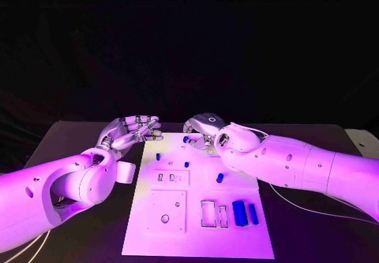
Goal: Assemble the parts on the task board
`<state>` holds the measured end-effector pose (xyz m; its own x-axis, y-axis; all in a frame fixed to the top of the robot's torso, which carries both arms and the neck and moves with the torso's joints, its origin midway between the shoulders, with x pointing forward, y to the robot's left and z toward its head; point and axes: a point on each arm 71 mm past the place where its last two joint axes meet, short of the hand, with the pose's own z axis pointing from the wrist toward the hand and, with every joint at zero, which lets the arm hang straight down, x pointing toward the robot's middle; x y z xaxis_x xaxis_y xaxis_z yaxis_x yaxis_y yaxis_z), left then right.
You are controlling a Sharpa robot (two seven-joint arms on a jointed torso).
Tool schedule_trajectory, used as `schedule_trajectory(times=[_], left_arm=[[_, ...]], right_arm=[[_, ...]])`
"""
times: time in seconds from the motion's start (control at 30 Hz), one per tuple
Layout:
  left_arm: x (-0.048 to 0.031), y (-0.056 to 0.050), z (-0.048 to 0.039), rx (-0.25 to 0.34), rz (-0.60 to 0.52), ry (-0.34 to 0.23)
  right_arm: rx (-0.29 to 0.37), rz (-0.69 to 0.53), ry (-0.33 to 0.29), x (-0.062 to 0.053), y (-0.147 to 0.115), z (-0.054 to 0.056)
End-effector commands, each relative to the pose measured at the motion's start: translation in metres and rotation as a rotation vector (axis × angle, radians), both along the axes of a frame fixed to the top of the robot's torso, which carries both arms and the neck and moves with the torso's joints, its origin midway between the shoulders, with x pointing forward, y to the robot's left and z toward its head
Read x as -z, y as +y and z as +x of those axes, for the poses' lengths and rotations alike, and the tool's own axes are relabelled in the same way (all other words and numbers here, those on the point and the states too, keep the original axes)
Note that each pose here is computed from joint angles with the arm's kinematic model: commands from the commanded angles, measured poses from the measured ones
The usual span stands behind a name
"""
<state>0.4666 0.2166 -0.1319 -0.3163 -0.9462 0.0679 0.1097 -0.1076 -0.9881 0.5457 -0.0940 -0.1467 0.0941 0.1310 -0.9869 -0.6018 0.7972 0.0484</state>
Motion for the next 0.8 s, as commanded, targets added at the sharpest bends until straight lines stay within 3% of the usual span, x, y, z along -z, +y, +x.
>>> schedule_trajectory(times=[0.03,0.23,0.33,0.57,0.67,0.8], left_arm=[[-0.0017,-0.001,-0.0003,0.015,-0.006,-0.009],[-0.0018,0.0,-0.0004,0.016,-0.006,-0.009],[-0.002,0.001,-0.0009,0.017,-0.007,-0.01],[-0.0024,0.002,-0.0021,0.024,-0.009,-0.011],[-0.0025,0.002,-0.0025,0.026,-0.01,-0.011],[-0.0025,0.002,-0.0025,0.028,-0.01,-0.011]], right_arm=[[-0.004,0.009,-0.011,-0.001,-0.004,-0.004],[0.008,0.075,-0.001,-0.011,-0.028,-0.015],[0.041,0.116,0.057,-0.017,-0.05,-0.02],[0.156,0.174,0.279,-0.026,-0.107,-0.025],[0.186,0.173,0.333,-0.026,-0.121,-0.026],[0.215,0.159,0.361,-0.025,-0.132,-0.025]])
